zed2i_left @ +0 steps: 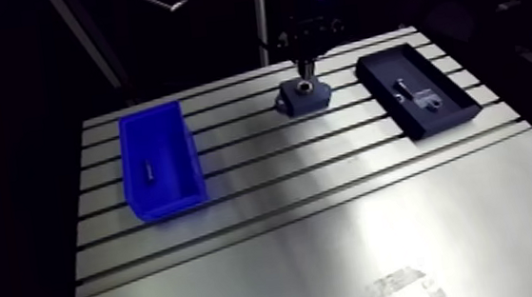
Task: Pick up the bearing and press it into the housing until flush.
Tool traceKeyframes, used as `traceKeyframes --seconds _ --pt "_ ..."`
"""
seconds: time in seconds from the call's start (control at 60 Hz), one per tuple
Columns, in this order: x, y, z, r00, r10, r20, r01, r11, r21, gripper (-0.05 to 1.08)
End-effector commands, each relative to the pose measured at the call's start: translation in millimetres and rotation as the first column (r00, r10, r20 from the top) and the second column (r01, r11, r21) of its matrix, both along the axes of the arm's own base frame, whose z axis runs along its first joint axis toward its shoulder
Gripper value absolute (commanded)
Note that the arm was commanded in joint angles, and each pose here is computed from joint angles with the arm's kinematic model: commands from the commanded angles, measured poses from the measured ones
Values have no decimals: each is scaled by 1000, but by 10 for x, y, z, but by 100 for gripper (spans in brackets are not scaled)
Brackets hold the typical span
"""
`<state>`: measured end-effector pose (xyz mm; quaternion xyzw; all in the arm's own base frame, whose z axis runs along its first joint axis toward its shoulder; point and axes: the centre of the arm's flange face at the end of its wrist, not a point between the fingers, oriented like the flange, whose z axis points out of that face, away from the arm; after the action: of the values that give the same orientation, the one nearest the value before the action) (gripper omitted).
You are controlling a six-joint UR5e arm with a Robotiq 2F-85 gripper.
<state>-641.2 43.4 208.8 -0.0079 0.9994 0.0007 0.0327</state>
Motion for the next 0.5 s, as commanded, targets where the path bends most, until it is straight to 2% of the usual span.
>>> traceKeyframes --seconds 0.017,0.5 --pt "2 -5 -30 1000 1 2 -1 1000 -3 108" --pt "59 -18 -132 1000 4 23 -4 1000 -6 108"
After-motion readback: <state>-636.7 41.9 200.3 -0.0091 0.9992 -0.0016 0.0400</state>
